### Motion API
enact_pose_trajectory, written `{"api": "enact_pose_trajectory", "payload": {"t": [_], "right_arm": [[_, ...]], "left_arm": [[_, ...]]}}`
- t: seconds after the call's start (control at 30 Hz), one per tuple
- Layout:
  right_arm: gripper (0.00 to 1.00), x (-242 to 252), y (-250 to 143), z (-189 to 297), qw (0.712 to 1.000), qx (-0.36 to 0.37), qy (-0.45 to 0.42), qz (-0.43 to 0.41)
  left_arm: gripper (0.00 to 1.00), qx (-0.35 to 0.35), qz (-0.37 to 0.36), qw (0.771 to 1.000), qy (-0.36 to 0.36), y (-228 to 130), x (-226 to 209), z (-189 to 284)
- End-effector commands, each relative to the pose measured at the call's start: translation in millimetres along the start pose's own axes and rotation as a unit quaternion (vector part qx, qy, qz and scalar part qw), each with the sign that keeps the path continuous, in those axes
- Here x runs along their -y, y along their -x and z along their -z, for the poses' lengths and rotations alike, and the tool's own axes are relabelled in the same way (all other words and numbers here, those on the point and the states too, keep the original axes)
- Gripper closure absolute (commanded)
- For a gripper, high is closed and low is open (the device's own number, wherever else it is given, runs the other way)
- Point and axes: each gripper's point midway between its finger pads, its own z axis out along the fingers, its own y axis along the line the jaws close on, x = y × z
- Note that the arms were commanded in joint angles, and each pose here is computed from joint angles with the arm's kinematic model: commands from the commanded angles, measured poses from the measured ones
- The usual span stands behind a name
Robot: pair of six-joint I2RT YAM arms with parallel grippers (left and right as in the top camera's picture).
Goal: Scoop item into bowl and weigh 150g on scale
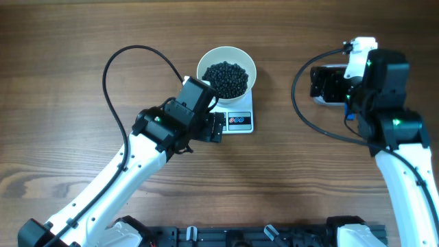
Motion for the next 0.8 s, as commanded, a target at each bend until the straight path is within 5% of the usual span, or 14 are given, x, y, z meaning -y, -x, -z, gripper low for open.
{"api": "enact_pose_trajectory", "payload": {"t": [0.0, 0.5, 0.77], "right_arm": [[0.0, -4, 0, 10, 0.999, 0.046, 0.011, -0.012], [0.0, -4, -35, 48, 0.951, 0.308, 0.031, 0.023], [0.0, -4, -55, 51, 0.94, 0.336, 0.028, 0.049]], "left_arm": [[0.0, -0.005, -0.001, 1.0, 0.001, -1, -2, -3], [0.0, -0.005, -0.001, 1.0, 0.001, -1, -2, -3], [0.0, -0.005, -0.001, 1.0, 0.001, -1, -2, -3]]}}
